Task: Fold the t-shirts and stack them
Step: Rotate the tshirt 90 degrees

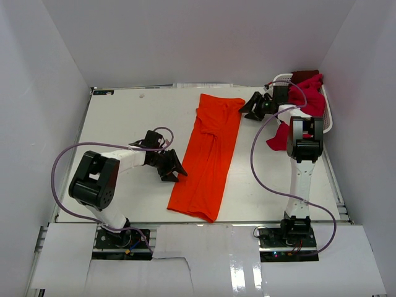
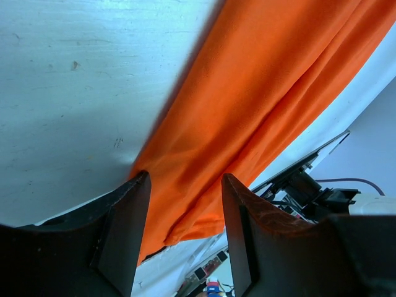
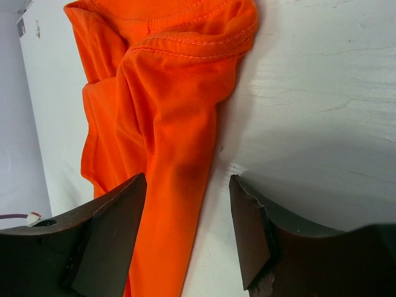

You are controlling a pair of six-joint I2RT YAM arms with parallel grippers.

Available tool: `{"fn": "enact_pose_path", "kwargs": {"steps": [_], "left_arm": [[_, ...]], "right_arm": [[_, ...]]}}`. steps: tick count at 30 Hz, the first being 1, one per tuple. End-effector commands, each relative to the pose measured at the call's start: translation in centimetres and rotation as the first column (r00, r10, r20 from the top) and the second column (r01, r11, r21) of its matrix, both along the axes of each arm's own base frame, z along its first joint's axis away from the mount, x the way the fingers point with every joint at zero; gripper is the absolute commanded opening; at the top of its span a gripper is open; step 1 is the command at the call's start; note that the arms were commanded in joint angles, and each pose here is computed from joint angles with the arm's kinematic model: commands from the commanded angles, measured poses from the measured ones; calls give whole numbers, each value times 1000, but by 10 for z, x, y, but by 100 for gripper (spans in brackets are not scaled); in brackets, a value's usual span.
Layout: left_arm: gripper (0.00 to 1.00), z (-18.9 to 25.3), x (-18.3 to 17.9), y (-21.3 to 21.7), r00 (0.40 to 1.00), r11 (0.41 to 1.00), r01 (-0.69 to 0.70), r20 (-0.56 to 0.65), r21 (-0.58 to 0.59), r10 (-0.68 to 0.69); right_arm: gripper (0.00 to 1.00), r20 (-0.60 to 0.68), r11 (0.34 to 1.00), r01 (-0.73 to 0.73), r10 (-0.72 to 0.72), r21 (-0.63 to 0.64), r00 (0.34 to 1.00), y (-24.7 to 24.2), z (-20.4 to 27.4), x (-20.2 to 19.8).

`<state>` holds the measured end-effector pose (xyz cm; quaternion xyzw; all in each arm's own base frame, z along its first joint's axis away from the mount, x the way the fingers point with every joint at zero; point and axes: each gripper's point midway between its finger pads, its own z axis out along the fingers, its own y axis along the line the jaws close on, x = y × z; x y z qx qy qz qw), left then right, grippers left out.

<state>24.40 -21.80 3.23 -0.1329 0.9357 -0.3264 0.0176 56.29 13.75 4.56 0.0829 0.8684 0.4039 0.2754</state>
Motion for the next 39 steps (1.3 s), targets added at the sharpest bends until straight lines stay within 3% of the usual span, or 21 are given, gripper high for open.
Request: {"fn": "enact_pose_path", "kwargs": {"steps": [1, 9, 22, 39], "left_arm": [[61, -7, -8, 13, 1000, 999, 13, 13, 53, -13], [57, -23, -25, 24, 999, 995, 15, -38, 98, -11], [55, -34, -48, 32, 996, 994, 11, -92, 110, -1], [54, -35, -81, 10, 986, 1000, -4, -164, -8, 3]], "right_arm": [[63, -19, 1000, -6, 6, 6, 1000, 0, -19, 1], [55, -30, 1000, -17, 17, 12, 999, 11, -27, 1], [23, -32, 998, -37, 38, 49, 999, 32, -29, 8], [21, 31, 980, -82, 77, 181, 997, 90, -22, 42]]}}
